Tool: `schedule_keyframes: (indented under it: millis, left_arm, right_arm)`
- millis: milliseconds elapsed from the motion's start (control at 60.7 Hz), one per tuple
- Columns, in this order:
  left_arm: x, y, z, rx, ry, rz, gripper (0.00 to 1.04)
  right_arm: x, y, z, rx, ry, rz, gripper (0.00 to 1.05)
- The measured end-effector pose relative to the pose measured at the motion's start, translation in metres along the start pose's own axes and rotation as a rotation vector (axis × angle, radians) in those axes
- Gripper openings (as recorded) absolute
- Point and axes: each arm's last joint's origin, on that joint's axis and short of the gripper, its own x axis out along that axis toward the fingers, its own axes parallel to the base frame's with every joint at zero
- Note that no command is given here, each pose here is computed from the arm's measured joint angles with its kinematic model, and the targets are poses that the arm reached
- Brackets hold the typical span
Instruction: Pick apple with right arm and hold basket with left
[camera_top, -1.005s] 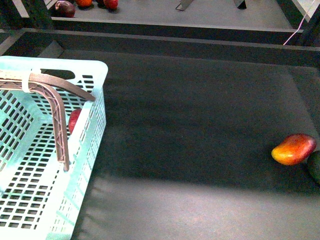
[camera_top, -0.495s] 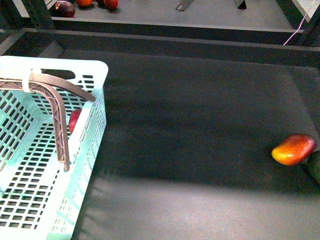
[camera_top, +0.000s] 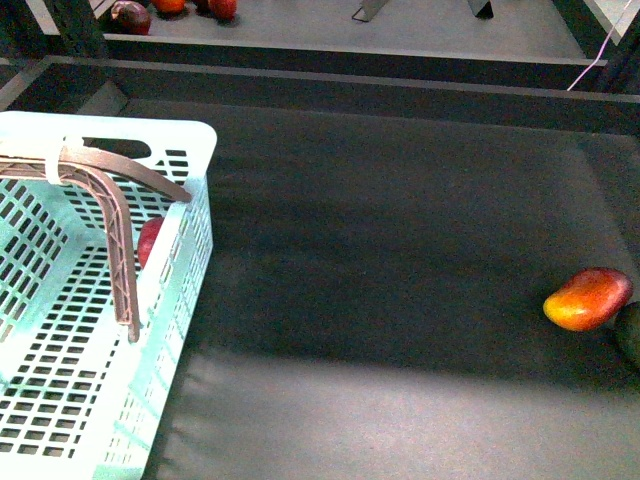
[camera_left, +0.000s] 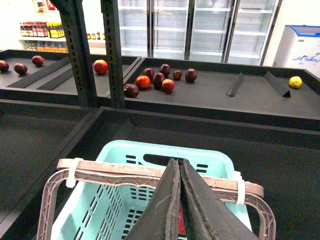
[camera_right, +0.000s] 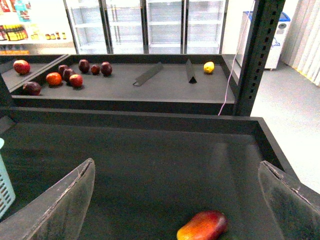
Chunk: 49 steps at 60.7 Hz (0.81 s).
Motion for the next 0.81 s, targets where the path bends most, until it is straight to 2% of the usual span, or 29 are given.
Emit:
schedule_keyframes:
  millis: [808]
  left_arm:
    - [-0.029,0.0,-0.003,0.0,0.023,0.0,0.03]
  right_arm:
    - [0.0,0.0,0.0,0.0,0.0,0.0,0.96]
